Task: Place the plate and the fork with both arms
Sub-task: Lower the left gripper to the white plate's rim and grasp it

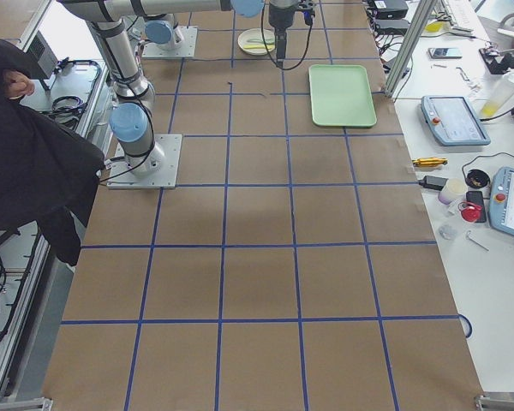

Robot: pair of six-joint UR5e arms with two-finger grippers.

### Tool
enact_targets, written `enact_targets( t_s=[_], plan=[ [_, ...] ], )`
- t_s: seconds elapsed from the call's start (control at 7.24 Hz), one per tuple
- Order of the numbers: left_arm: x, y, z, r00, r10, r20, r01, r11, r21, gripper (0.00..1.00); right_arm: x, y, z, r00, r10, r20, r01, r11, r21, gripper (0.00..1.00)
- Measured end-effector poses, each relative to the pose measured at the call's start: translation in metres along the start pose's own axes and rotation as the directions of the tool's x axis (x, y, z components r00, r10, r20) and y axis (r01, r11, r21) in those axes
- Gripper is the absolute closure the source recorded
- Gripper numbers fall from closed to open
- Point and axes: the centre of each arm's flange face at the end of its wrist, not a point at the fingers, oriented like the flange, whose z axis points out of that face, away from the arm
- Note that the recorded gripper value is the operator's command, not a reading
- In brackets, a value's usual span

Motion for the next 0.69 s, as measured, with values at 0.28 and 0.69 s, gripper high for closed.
enact_targets(
  t_s=[0.28,0.69],
  plan=[
    [-0.055,-0.015,0.053,1.000,0.017,-0.006,-0.017,0.999,-0.034,0.02,-0.001,0.001,0.002,1.000,0.002,0.002,-0.002,1.000,-0.004,0.00],
    [-0.138,0.005,0.179,0.999,0.046,-0.010,-0.047,0.998,-0.048,0.13,-0.001,0.001,0.003,1.000,0.003,0.006,-0.003,1.000,-0.007,0.00]
  ],
)
